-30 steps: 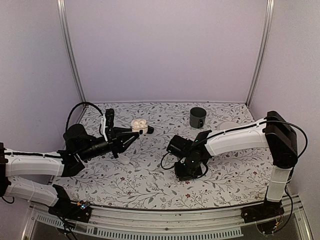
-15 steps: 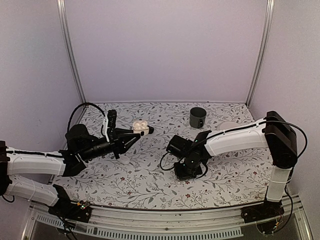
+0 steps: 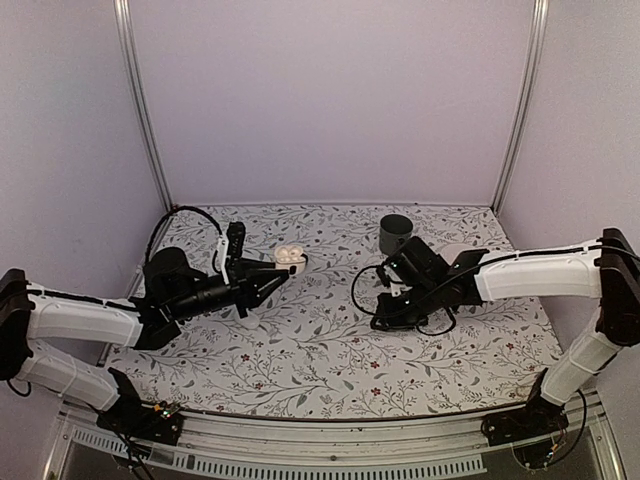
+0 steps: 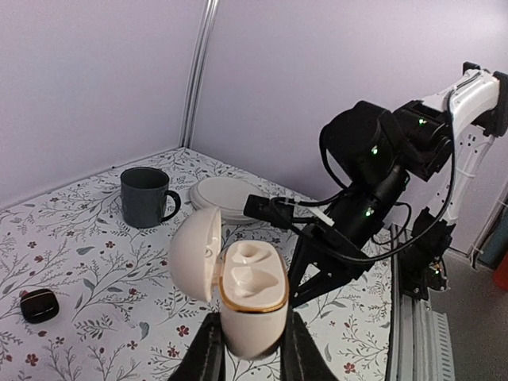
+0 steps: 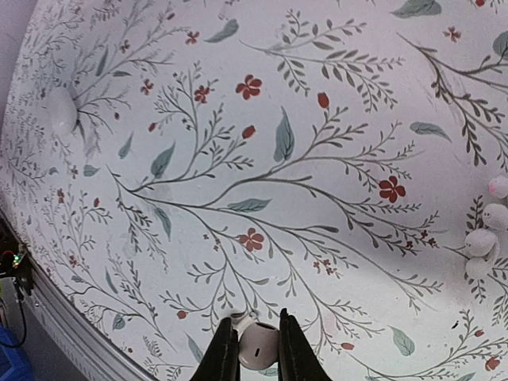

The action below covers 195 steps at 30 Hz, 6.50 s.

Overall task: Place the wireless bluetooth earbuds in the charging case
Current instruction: Pick up the left earbud from the center of the board, then insert the left earbud into the left side groove of the charging case.

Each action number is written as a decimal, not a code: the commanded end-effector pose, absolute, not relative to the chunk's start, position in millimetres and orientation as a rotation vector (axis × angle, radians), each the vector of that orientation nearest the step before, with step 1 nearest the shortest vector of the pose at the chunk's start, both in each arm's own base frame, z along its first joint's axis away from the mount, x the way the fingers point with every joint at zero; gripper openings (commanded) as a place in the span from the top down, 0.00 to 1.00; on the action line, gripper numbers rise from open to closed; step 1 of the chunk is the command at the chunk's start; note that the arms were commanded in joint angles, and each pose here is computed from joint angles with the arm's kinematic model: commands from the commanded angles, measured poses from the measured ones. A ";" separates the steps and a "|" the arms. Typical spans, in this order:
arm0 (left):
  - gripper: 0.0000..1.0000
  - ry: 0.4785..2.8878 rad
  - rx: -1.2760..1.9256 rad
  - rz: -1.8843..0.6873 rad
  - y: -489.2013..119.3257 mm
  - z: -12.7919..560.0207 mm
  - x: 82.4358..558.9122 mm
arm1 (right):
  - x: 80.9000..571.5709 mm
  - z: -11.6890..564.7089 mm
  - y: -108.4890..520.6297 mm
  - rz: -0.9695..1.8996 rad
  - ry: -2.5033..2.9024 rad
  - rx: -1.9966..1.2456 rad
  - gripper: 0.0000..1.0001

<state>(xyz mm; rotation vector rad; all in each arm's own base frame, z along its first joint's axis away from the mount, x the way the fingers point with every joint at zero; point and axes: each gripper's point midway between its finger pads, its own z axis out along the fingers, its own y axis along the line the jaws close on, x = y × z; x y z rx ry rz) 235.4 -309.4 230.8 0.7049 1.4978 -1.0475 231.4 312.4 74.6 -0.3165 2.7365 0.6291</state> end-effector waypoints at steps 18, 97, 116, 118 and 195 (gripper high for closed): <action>1.00 1.275 0.782 -0.920 -342.2 247.8 241.5 | 230.0 227.9 322.5 1.523 2.174 -0.456 0.83; 1.00 1.003 0.789 -0.715 -389.5 259.0 212.9 | 217.7 303.5 322.1 1.794 1.909 -0.386 0.83; 1.00 1.048 0.712 -0.659 -389.2 259.0 230.2 | 240.9 298.6 319.2 1.775 1.937 -0.168 0.83; 1.00 1.049 0.696 -0.648 -391.4 260.4 232.7 | 244.0 303.5 318.9 1.785 1.923 -0.135 0.83; 1.00 0.938 0.569 -0.673 -435.1 271.2 233.7 | 280.2 332.7 295.3 1.669 1.705 0.402 0.83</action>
